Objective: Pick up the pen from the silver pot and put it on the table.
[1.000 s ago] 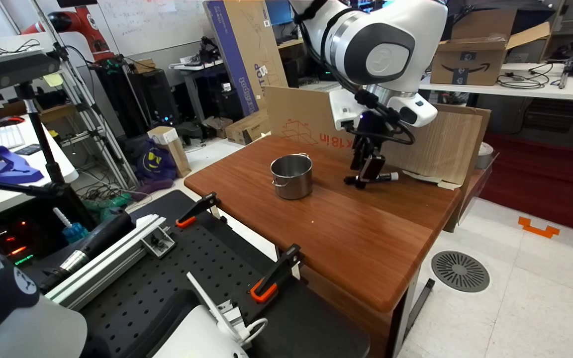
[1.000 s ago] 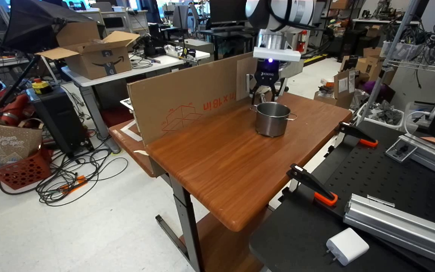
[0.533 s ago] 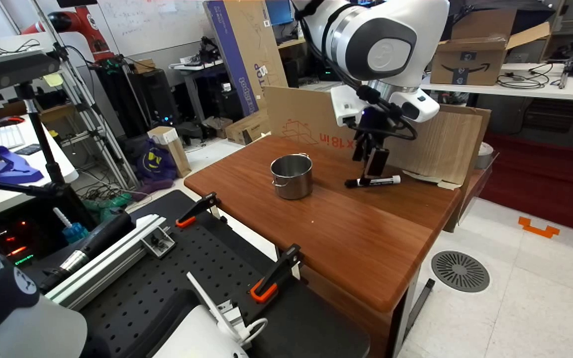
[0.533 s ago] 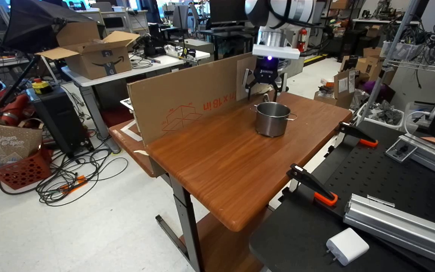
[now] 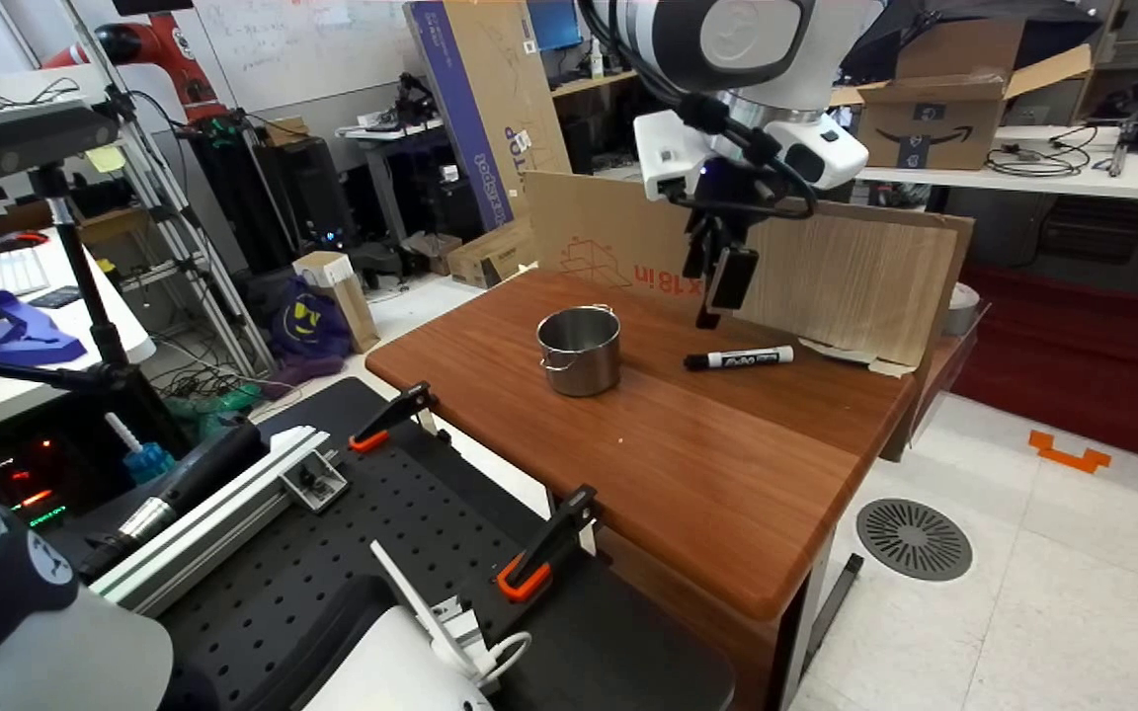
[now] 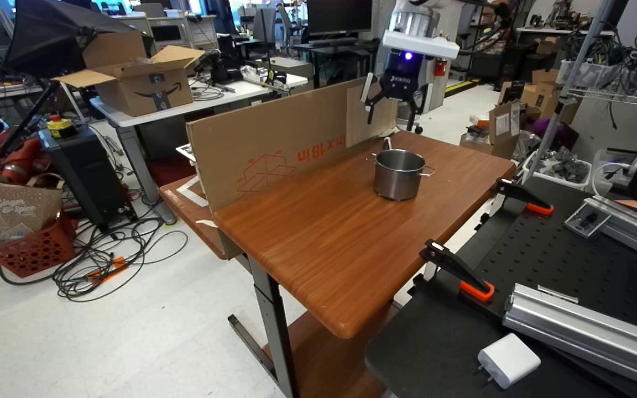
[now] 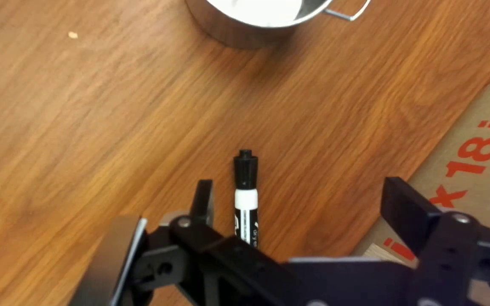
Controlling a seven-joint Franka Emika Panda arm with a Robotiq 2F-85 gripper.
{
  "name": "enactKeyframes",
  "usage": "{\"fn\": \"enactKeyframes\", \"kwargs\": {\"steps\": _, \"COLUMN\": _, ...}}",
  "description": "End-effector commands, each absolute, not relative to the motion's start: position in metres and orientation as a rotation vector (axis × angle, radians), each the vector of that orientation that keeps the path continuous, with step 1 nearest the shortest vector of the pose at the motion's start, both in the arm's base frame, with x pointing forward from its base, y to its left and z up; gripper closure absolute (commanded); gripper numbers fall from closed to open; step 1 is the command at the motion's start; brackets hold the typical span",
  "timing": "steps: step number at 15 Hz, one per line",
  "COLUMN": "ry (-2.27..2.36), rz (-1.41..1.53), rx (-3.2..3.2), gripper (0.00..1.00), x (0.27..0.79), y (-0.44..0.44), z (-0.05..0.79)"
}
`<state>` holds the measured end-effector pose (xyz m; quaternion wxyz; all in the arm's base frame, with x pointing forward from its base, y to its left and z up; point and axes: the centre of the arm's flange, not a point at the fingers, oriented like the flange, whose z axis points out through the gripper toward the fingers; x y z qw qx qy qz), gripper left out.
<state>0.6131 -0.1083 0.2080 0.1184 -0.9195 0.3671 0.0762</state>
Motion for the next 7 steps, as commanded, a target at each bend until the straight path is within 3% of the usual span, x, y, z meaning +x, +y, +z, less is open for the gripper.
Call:
{"fn": "enactKeyframes", "kwargs": {"steps": 1, "ry": 1.072, "rz": 0.219, "rx": -2.688, "gripper": 0.0, "x": 0.6094, "y": -0.1083, "z": 0.2136}}
{"fn": "enactKeyframes", "kwargs": {"steps": 7, "ry": 1.074, "rz": 0.229, "rx": -2.689, "gripper": 0.0, "x": 0.6099, "y": -0.1081, "z": 0.2071}}
